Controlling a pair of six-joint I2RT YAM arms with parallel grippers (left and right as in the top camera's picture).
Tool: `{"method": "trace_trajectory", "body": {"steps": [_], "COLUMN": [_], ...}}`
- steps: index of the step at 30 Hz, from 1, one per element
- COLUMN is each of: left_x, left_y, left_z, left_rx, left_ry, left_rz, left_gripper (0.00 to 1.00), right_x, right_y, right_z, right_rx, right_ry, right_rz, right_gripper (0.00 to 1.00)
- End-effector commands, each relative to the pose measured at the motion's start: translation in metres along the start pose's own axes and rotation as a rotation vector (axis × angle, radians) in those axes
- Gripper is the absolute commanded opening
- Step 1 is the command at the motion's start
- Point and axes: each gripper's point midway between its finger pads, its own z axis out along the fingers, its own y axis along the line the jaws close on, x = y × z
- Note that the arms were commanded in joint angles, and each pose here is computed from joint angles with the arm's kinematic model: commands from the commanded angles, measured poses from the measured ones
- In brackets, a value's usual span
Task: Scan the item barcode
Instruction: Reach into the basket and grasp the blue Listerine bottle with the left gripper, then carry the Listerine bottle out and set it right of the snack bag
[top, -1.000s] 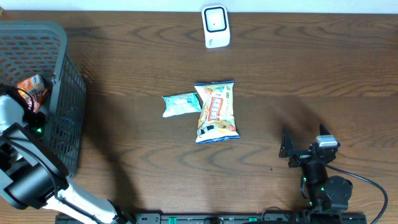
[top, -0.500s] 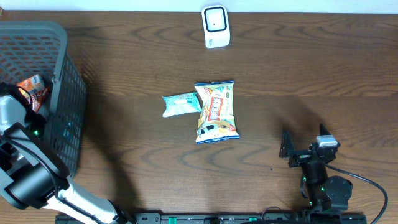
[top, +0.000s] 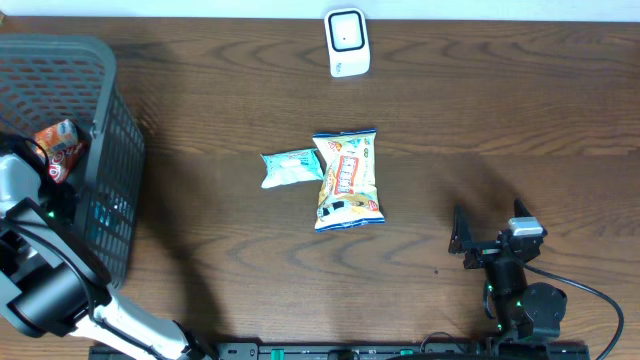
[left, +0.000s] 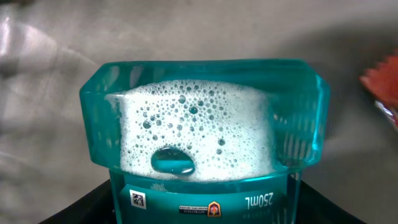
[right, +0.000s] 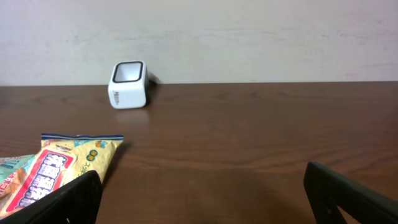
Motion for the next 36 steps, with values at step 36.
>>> {"method": "trace_trajectory", "body": {"steps": [36], "left_x": [0.199], "left_y": [0.021], "left_z": [-0.401], "left_rx": [1.389], "left_ry": [0.303], "left_rz": [0.709], "left_gripper": [0.59], "right_x": [0.0], "right_y": [0.0], "right_z": [0.0], "right_rx": [0.0], "right_ry": [-0.001], "right_rz": [0.006], "right_gripper": [0.99]}}
